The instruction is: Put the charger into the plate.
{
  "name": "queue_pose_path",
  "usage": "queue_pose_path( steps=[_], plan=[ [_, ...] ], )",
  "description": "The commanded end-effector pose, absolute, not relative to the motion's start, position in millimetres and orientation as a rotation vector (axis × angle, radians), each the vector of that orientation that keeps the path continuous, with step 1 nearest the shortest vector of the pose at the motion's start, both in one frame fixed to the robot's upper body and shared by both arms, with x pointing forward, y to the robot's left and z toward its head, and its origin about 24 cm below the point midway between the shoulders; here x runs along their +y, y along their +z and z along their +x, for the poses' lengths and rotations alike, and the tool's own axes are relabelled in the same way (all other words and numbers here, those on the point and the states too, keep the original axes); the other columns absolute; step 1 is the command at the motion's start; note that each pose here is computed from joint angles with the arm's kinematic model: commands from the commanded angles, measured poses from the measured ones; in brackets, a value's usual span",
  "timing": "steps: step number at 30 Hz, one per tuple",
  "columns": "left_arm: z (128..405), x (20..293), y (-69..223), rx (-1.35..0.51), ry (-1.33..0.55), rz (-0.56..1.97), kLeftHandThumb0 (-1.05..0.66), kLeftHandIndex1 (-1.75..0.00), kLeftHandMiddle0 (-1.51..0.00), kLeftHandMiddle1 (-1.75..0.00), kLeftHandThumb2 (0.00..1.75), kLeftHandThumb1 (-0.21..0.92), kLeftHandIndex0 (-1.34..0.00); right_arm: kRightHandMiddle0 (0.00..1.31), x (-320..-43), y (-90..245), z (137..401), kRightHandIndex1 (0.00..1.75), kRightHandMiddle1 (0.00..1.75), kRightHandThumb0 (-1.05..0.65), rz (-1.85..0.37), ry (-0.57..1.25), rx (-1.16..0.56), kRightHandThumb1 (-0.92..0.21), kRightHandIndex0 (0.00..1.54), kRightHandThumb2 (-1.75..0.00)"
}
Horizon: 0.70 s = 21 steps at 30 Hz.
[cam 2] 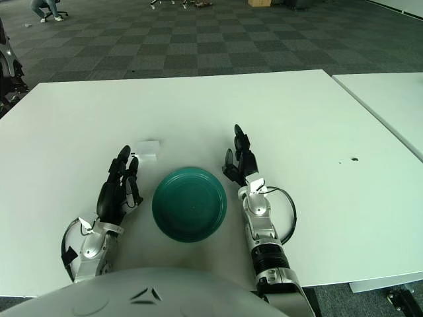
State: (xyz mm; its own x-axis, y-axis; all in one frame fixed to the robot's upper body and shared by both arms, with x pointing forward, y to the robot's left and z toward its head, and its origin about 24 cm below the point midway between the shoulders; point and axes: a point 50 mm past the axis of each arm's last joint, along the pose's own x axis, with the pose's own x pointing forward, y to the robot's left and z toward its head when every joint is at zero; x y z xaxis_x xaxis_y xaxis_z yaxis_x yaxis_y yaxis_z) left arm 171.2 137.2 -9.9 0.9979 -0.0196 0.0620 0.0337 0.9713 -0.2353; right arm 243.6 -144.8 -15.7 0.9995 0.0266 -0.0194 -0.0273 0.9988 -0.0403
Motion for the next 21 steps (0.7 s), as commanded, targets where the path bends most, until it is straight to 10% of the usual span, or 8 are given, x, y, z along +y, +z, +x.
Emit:
queue_pose_path(
  steps=[1,11,21],
  plan=[
    [148.8,136.3,-36.7,0.067,0.057,-0.285,-0.84,-0.46,-0.20,-0.02,0.97,0.92,0.00,0.00,-142.7,-83.9,180.6,0.00,0.06,-0.84,-0.005,-0.002,0.383,-0.92,0.00,-0.91],
    [159.7,144.3,5.5,-0.148,0.145,-0.178,-0.86,-0.66,-0.24,-0.03,0.93,0.92,0.00,0.00,-141.9,-85.4,182.4,0.00,0.07,-0.84,-0.006,-0.008,0.389,-0.92,0.00,-0.90],
    [207.5,175.9,69.2,-0.549,0.246,0.473,-0.90,-0.66,-0.26,-0.03,0.85,0.92,0.00,0.00,-138.8,-86.6,186.0,0.00,0.09,-0.82,-0.004,-0.001,0.386,-0.92,0.00,-0.92]
  ],
)
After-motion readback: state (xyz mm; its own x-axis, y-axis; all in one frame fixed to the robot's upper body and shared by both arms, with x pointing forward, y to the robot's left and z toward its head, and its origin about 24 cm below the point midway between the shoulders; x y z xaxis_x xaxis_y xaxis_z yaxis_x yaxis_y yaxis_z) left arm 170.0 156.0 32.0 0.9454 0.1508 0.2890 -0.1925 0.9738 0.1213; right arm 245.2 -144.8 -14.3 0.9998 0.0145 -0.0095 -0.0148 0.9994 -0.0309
